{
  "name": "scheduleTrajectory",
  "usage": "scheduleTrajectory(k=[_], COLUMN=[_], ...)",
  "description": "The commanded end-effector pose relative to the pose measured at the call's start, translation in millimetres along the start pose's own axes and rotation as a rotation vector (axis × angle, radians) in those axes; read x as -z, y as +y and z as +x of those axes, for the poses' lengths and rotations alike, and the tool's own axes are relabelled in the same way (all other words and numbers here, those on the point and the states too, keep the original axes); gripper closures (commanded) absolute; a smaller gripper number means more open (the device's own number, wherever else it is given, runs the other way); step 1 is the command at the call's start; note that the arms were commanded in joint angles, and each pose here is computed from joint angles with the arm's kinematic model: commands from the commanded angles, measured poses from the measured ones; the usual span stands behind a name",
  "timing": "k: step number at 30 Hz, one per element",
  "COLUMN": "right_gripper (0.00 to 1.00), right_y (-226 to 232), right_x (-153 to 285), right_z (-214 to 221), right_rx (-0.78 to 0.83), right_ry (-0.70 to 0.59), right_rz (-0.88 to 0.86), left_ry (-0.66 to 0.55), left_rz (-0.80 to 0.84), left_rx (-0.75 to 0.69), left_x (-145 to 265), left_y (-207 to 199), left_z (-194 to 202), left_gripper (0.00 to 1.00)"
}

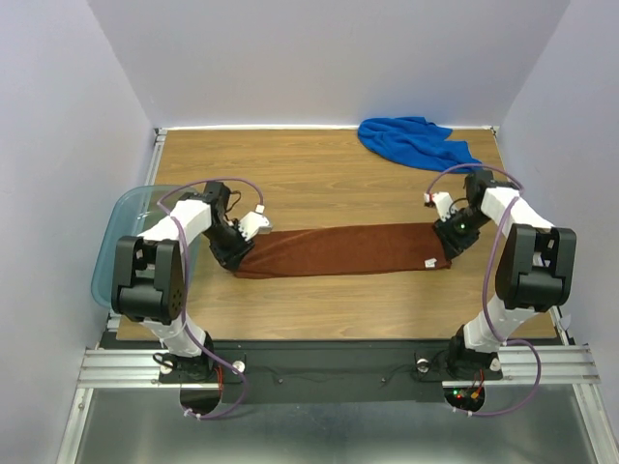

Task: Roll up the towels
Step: Fold the towel

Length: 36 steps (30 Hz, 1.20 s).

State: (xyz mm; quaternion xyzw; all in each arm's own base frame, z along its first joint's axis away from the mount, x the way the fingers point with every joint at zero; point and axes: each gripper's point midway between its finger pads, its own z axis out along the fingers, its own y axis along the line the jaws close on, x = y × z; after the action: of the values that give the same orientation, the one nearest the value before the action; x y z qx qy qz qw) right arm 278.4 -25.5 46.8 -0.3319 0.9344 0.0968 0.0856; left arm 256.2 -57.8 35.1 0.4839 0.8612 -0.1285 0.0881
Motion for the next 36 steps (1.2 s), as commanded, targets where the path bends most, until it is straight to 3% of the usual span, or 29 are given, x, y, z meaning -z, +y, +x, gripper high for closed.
scheduleTrajectory(k=[1, 6, 10, 17, 23, 36], right_gripper=[0.54, 0.57, 0.64, 0.64, 0.63, 0.62], right_y=[-2.0, 2.1, 24.6, 18.4, 10.8, 7.3], right_x=[47.1, 74.4, 55.5, 2.3, -24.5, -34.8], right_z=[-40.5, -73.3, -84.0, -68.7, -35.7, -24.1], right_rx=[0.019, 0.005, 0.021, -0.019, -0.015, 0.0], right_ry=[-0.144, -0.231, -0.195, -0.083, 0.038, 0.082], right_rz=[0.027, -0.009, -0.056, -0.025, 0.012, 0.028], left_ry=[-0.138, -0.249, -0.301, -0.3, -0.25, -0.172], left_rz=[-0.062, -0.169, -0.239, -0.256, -0.329, -0.247], left_rx=[-0.068, -0.035, 0.064, 0.21, 0.244, 0.249], left_x=[56.8, 86.1, 78.5, 46.6, 34.8, -2.3], left_y=[-1.1, 17.3, 44.3, 68.1, 84.9, 81.6], left_z=[-37.5, -69.6, -86.2, -89.4, -76.6, -61.5], left_gripper=[0.4, 0.4, 0.45, 0.57, 0.5, 0.55])
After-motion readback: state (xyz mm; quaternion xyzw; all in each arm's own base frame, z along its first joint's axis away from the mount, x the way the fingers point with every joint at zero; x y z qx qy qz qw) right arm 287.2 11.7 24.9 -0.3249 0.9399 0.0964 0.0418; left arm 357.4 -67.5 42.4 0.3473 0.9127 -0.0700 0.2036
